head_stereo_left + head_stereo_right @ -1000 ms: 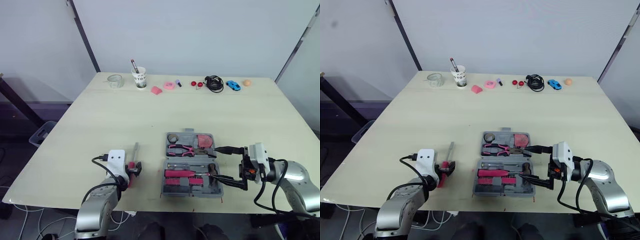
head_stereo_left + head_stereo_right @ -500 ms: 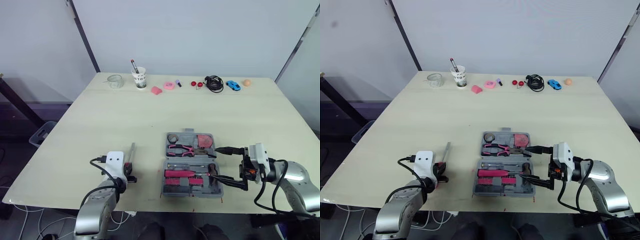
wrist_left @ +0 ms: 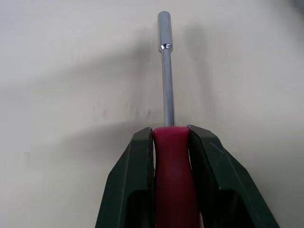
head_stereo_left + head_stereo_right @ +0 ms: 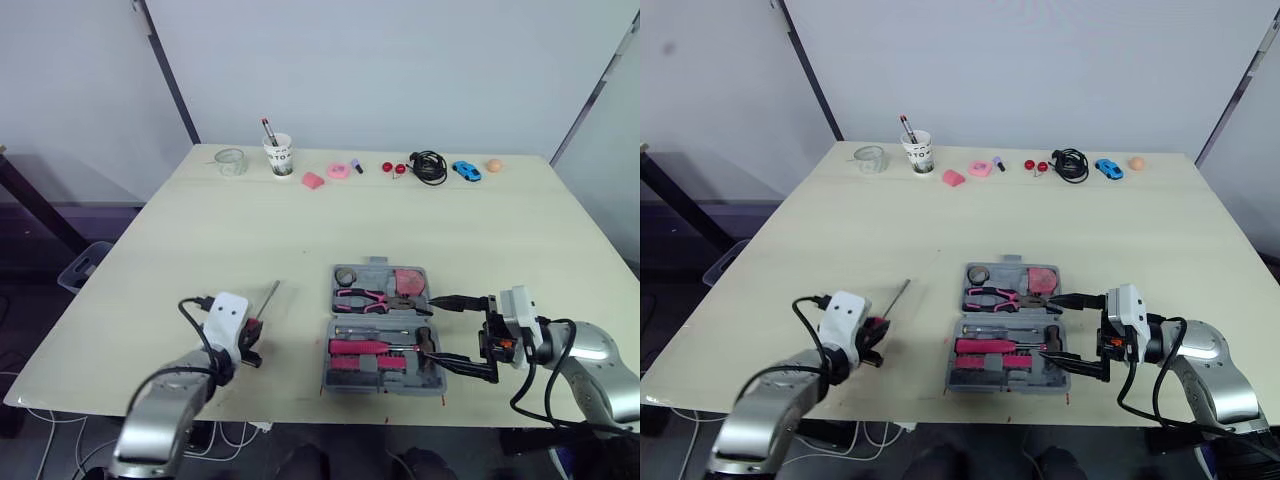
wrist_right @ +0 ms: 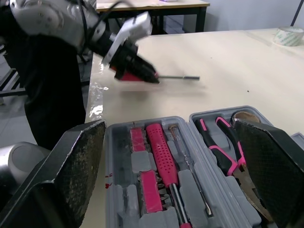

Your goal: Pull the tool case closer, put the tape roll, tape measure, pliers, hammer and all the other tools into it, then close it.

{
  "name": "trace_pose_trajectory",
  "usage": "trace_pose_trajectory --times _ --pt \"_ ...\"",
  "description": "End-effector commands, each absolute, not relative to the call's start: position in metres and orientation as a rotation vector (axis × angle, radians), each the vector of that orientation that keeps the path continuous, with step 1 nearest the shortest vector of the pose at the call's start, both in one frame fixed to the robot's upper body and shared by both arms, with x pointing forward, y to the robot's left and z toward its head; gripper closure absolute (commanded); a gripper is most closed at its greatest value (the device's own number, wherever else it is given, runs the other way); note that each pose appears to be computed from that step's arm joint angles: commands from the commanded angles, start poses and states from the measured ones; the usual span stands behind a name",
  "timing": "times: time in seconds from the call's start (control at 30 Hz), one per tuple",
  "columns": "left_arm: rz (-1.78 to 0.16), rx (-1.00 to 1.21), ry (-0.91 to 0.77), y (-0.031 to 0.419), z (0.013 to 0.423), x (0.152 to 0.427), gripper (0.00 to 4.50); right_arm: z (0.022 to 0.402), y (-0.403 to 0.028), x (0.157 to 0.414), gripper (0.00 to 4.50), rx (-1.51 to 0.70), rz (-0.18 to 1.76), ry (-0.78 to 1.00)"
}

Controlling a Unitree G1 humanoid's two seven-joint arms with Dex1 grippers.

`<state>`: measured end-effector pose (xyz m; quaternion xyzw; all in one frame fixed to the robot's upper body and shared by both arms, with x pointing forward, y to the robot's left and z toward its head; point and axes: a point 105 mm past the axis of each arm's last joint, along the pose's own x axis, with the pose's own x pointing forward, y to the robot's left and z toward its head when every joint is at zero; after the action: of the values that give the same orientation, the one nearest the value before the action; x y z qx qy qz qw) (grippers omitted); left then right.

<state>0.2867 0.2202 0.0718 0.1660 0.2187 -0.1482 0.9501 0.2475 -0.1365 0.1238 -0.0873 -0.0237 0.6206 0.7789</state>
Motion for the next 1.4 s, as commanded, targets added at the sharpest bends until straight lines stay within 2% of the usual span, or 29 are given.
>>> trace_pose_trajectory --times 0.03,0.3,0.57,0.73,1.03,1.4 --pt "-0.752 0.523 0.368 0.178 0.113 0.281 3.90 0.133 -0.143 0.245 0.00 -0.216 1.323 -0.086" --pt "-1.138 0.632 0.372 0.135 0.123 0.280 3.90 0.132 -0.159 0.240 0.00 -0.232 1.274 -0.066" --pt "-1.398 0.687 0.443 0.095 0.099 0.267 3.90 0.131 -0.163 0.238 0.00 -0.243 1.242 -0.061" --pt "-1.414 0.703 0.493 0.075 0.089 0.270 3.90 0.126 -0.168 0.232 0.00 -0.239 1.229 -0.047" --pt "-1.476 0.725 0.557 0.048 0.074 0.256 3.90 0.120 -0.177 0.224 0.00 -0.243 1.215 -0.006" --pt "-1.490 0.733 0.587 0.033 0.066 0.252 3.90 0.121 -0.179 0.221 0.00 -0.243 1.211 0.012"
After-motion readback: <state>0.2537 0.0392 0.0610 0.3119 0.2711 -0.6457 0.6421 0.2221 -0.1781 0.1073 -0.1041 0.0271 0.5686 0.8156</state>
